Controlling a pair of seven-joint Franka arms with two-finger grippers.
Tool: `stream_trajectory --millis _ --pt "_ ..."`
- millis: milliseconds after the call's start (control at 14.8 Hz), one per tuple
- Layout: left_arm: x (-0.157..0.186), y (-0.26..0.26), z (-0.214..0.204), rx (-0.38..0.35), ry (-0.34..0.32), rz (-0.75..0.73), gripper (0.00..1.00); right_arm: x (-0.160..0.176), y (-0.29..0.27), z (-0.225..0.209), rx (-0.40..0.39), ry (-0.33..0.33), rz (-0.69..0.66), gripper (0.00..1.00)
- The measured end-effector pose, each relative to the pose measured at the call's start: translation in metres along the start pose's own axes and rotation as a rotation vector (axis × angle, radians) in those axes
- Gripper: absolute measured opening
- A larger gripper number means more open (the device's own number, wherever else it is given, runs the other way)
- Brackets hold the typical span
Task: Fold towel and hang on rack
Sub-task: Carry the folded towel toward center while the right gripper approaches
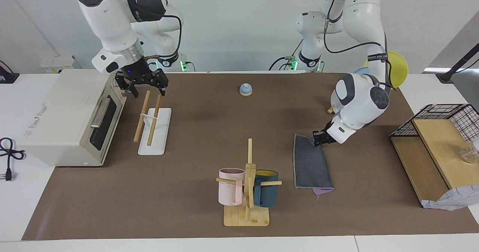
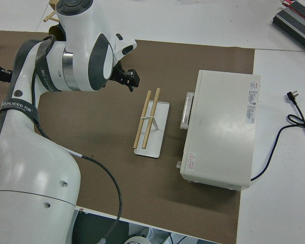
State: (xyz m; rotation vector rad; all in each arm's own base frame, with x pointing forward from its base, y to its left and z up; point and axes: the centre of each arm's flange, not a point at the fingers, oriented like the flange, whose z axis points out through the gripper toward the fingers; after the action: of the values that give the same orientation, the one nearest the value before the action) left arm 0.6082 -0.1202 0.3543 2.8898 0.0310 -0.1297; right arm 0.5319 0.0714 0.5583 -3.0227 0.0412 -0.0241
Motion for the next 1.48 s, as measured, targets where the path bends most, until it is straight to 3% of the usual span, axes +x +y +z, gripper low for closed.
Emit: stream_trajectory --millis 202,540,877,1147,1282,1484 --pt "-0.007 0.025 -0.047 -0.01 0.013 -0.176 0.02 0.0 -0.004 0.01 0.108 -0.009 0.057 1.0" --pt "-0.04 0.078 -0.106 -0.023 0.041 -0.492 0.02 -0.001 -0.02 0.018 0.265 -0.053 0.338 1.0" --pt "-0.086 0.144 -0.146 -0.065 0.076 -0.846 0.02 0.0 -0.045 0.019 0.47 -0.132 0.768 1.0" --pt "-0.119 0.199 -0.15 -0.092 0.066 -1.111 0.02 -0.002 -0.084 0.019 0.608 -0.224 1.132 1.0" --pt "-0.129 0.22 -0.148 -0.124 0.054 -1.223 0.02 -0.006 -0.102 0.018 0.63 -0.279 1.269 1.0" --pt "-0.136 0.244 -0.149 -0.208 0.033 -1.364 0.02 -0.015 -0.126 0.019 0.623 -0.334 1.364 1.0"
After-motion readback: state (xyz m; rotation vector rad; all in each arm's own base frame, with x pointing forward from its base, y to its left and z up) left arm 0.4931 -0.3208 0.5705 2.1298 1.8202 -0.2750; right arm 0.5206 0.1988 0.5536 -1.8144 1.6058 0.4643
